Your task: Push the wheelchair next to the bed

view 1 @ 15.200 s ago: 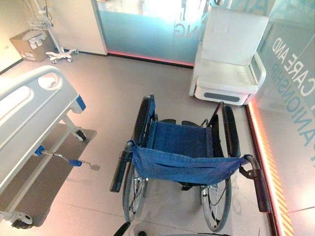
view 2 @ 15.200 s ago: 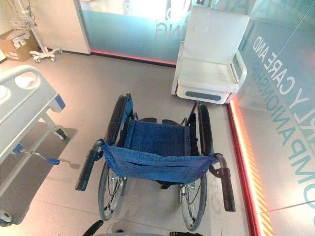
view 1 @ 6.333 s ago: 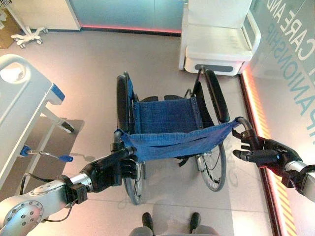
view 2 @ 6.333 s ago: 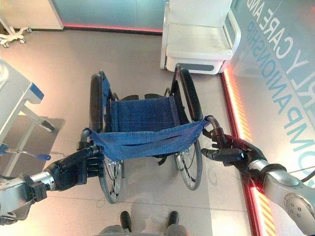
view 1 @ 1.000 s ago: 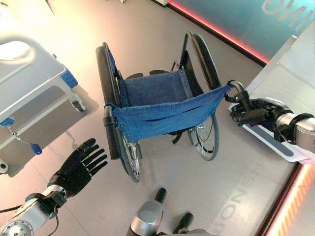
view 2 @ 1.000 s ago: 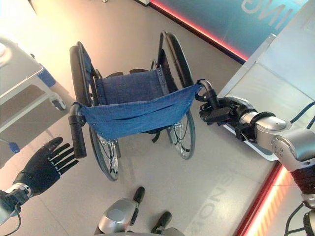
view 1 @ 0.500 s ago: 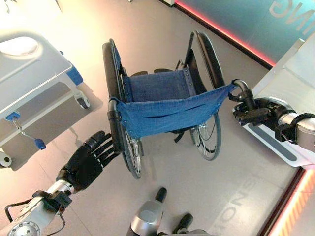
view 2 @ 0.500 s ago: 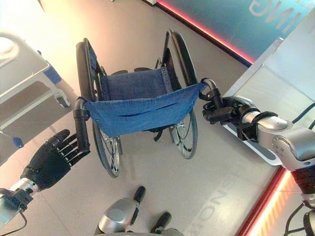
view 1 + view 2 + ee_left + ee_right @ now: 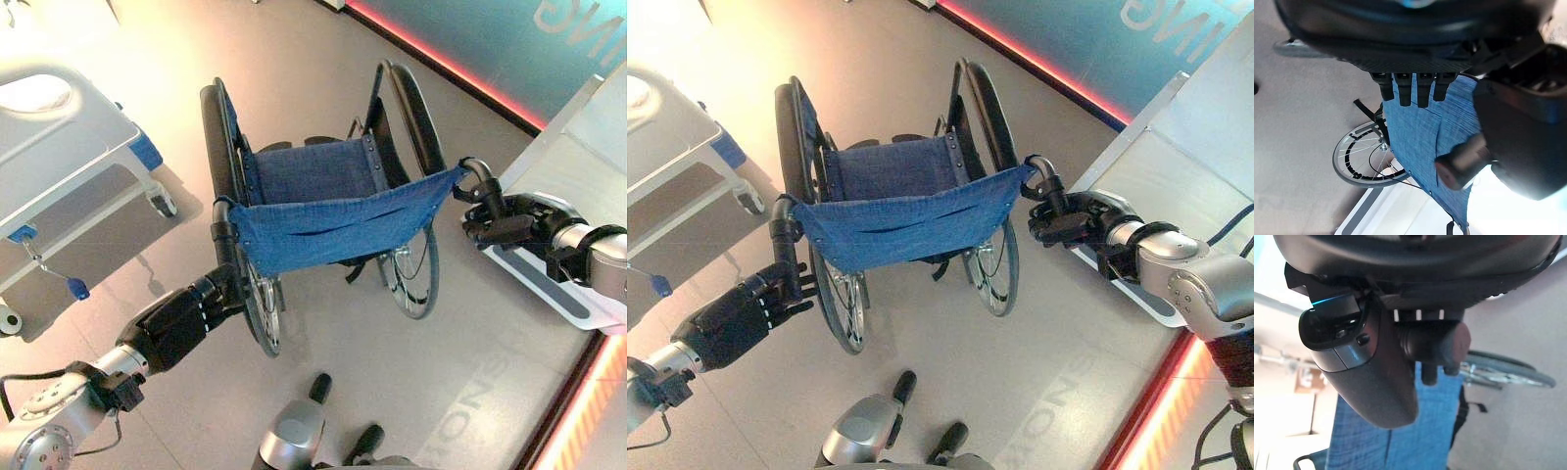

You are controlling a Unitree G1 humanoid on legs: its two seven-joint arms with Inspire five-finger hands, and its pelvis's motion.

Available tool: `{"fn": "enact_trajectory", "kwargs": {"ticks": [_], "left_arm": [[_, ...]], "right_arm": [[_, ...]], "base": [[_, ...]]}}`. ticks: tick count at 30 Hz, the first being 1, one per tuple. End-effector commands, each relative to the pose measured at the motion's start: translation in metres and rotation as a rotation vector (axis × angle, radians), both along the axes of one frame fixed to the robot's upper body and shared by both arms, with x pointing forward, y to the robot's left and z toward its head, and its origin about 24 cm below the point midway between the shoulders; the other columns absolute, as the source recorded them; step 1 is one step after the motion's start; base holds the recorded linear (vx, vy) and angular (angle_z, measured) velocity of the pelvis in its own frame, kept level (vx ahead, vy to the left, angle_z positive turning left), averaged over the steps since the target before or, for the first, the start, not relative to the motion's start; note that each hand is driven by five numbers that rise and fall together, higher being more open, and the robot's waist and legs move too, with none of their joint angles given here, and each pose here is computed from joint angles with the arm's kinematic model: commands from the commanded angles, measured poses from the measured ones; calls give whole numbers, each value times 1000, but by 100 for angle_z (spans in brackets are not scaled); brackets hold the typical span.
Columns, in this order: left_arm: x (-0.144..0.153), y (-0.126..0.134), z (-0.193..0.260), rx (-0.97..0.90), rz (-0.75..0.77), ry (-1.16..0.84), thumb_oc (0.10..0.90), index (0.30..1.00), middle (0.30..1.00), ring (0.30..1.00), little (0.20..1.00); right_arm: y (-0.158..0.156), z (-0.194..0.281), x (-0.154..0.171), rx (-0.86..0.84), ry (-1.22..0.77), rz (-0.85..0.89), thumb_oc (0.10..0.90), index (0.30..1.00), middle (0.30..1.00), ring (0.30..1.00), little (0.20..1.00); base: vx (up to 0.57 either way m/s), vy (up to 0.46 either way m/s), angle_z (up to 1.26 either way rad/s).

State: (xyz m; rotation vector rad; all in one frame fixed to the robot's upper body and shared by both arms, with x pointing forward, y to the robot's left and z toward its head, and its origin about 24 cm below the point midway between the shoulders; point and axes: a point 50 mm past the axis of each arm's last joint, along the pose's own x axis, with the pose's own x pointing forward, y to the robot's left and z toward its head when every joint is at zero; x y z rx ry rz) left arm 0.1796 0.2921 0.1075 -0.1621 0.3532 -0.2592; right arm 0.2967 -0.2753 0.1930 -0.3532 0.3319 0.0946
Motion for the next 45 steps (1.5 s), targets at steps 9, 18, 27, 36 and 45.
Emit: {"fn": "enact_trajectory", "kwargs": {"ticks": [9,18,27,36,45], "left_arm": [[15,-12,43,58,-74,-179,800,900,900,900,900],[25,-20,61,-9,-92,-282,800,900,900,900,900],[26,-28,56,-25,-149,-234,540,509,509,509,509],[31,-37,57,-78,-148,-247,400,300,300,300,300],[36,-35,60,-98,-122,-253,400,300,300,300,300]], "right_arm": [[26,41,-2,31,-264,130,400,300,300,300,300],[30,34,-1,46,-252,136,400,300,300,300,300],[31,32,-2,54,-248,143,400,300,300,300,300],[37,26,-3,63,-233,160,400,300,300,300,300],[41,24,-1,71,-231,164,400,300,300,300,300]], "base": [[2,-1,4],[1,0,0],[0,0,0],[17,6,-2],[8,-8,-1]]}}
